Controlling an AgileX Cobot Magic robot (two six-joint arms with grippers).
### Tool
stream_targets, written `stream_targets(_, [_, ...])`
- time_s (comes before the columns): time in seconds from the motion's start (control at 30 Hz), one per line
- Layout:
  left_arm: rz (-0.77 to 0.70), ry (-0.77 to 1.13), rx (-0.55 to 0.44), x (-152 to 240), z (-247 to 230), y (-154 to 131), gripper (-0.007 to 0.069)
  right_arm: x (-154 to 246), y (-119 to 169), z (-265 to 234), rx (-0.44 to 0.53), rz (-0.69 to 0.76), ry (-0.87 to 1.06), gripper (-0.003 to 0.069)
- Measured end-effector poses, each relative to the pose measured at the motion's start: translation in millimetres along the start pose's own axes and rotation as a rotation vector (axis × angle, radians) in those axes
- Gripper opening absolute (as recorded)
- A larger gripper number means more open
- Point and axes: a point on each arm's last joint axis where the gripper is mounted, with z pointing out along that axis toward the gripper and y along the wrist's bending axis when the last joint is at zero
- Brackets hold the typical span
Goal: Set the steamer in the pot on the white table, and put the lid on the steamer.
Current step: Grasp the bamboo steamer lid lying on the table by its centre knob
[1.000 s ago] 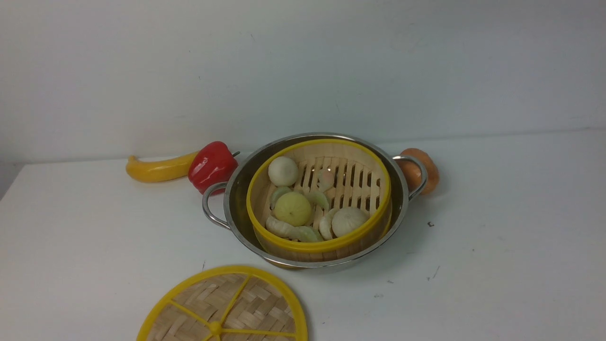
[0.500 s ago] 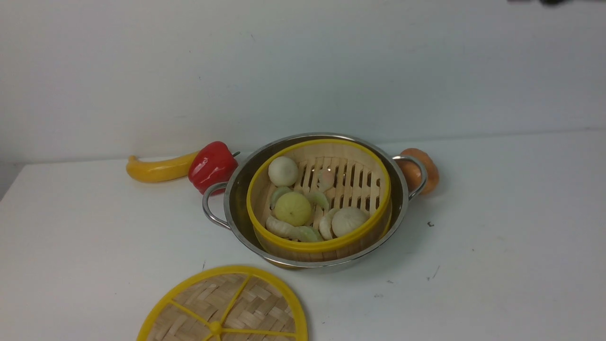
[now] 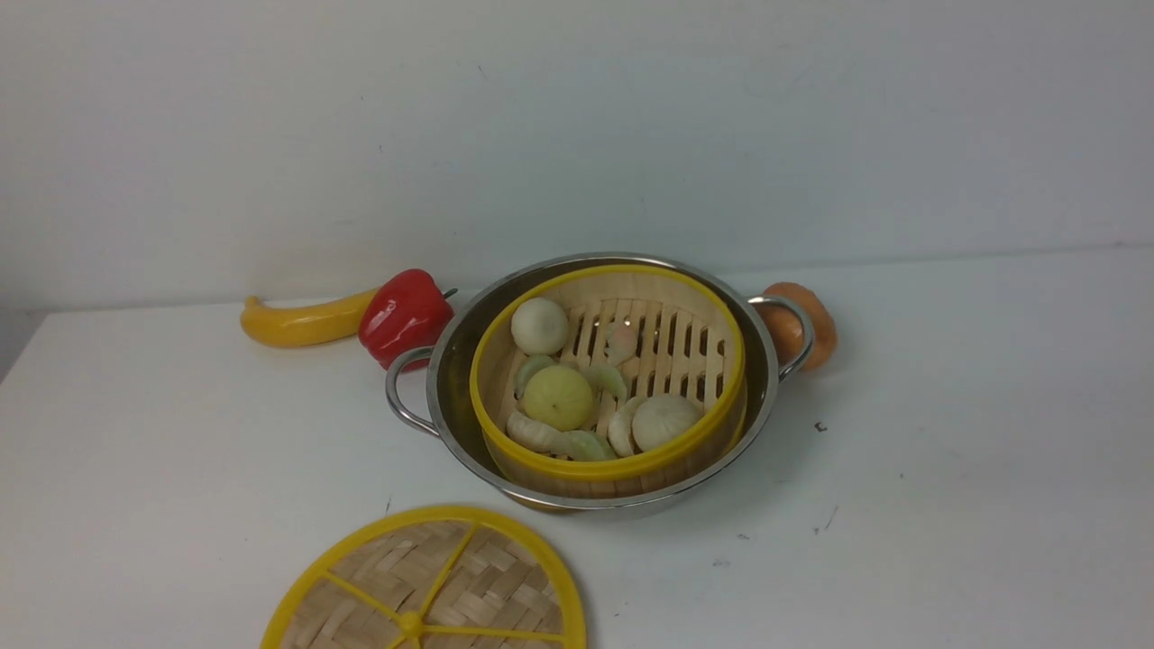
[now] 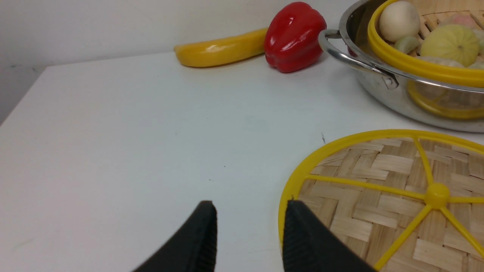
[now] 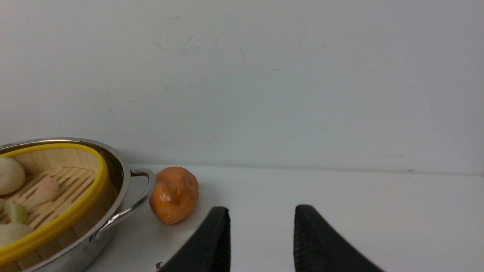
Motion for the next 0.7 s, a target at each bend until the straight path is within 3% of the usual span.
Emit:
stream_targets(0.37, [0.0, 0.0, 0.0, 0, 0, 0, 0.0241, 1, 2, -45, -0.029, 0.019, 0.061, 0.0251])
stream_targets(0.7, [0.0, 0.0, 0.0, 0, 0, 0, 0.0241, 2, -2, -72, 0.009, -0.103, -0.026, 0.0251])
